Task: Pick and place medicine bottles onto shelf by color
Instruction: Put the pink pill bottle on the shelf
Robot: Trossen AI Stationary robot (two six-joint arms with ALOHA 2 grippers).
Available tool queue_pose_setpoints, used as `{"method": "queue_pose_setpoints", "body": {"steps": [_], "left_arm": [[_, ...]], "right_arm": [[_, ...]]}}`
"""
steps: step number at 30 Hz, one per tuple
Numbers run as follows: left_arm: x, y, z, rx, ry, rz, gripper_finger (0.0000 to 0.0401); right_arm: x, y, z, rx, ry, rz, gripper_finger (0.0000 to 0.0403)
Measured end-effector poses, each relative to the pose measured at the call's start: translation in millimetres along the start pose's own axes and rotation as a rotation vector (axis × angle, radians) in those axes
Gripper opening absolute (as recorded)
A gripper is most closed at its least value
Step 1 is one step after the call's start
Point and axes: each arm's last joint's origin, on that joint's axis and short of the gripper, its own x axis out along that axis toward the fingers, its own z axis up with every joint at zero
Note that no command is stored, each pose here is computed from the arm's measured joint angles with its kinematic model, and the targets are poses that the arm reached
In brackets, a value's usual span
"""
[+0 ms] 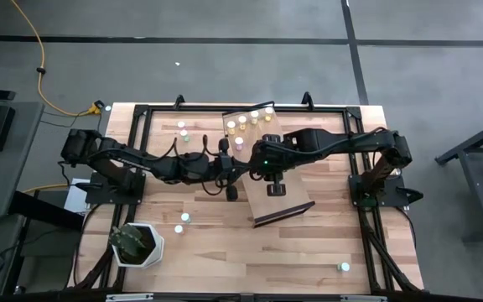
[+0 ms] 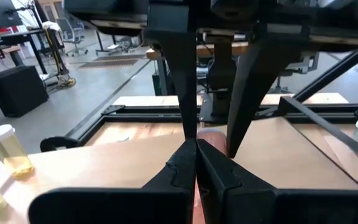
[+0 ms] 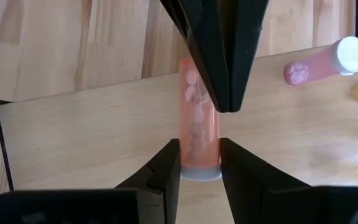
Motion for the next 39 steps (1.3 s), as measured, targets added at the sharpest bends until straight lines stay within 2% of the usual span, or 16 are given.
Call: {"method": "queue_pose_setpoints", "body": {"steps": [20, 26, 30, 35, 39], "left_arm": [[0.3, 1.5, -8.5, 0.022, 0.082, -0.015, 0.0], [2.4, 8.1, -11.0, -0.027, 0.099, -0.063, 0.0], [3.1, 11.8, -13.2, -0.033, 0.12, -0.056, 0.0], [3.3, 12.9, -13.9, -0.032, 0.126, -0.053, 0.0], [3.0, 12.3, -15.7, -0.027, 0.145, -0.056, 0.0]], "right_arm": [[1.0, -9.7, 1.1, 0.005, -0.016, -0.033, 0.0091], [2.5, -12.3, 1.3, 0.012, -0.016, -0.031, 0.0091], [2.5, -12.8, 1.3, 0.019, -0.014, -0.051, 0.0091], [-4.7, -15.9, -9.5, 0.097, 0.066, -0.135, 0.0096], [-13.5, -17.4, -27.3, 0.216, 0.141, -0.148, 0.0125]]}}
